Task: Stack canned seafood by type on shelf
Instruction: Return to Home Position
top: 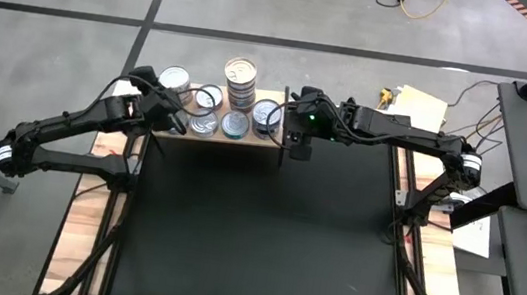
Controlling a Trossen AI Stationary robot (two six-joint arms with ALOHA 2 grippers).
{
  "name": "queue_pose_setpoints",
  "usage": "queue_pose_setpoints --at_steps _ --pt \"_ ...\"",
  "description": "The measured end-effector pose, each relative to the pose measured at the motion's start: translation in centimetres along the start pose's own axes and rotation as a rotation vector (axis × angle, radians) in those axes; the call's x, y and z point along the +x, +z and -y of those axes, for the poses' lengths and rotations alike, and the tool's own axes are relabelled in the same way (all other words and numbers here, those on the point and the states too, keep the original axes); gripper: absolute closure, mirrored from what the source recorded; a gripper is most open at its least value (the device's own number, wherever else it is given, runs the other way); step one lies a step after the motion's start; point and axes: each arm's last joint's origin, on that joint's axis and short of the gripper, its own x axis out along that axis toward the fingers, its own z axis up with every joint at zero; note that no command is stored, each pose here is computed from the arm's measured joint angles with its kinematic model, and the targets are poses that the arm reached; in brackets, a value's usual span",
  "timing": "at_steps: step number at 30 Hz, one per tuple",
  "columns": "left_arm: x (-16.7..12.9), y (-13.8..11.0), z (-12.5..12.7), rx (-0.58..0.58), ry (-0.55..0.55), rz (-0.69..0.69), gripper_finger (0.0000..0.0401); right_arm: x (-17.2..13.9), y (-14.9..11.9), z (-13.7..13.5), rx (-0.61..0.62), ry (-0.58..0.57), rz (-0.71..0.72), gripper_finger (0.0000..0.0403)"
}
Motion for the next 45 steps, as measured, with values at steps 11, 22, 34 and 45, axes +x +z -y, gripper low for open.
queue_pose_setpoints --at_steps 11,22,34,45 --pt "-0.1 -0.3 -0.1 0.028 0.036 -0.035 0.0184 -1.4 0.1 0.3 -0.009 0.019 0.042 0.0274" --pt "-3.4 1.5 -0.7 -0.022 -0.111 0.227 0.0184 -2.5 0.4 0.5 -0.001 0.065 0.115 0.0287" --pt "-12.7 2.8 -6.9 -0.250 -1.148 1.068 0.0184 -2.3 0.5 0.0 -0.010 0.136 0.152 0.0283" --pt "-12.5 4.0 -2.7 -0.248 -1.176 1.122 0.0184 -1.8 0.6 -2.1 -0.051 0.180 0.163 0.0292"
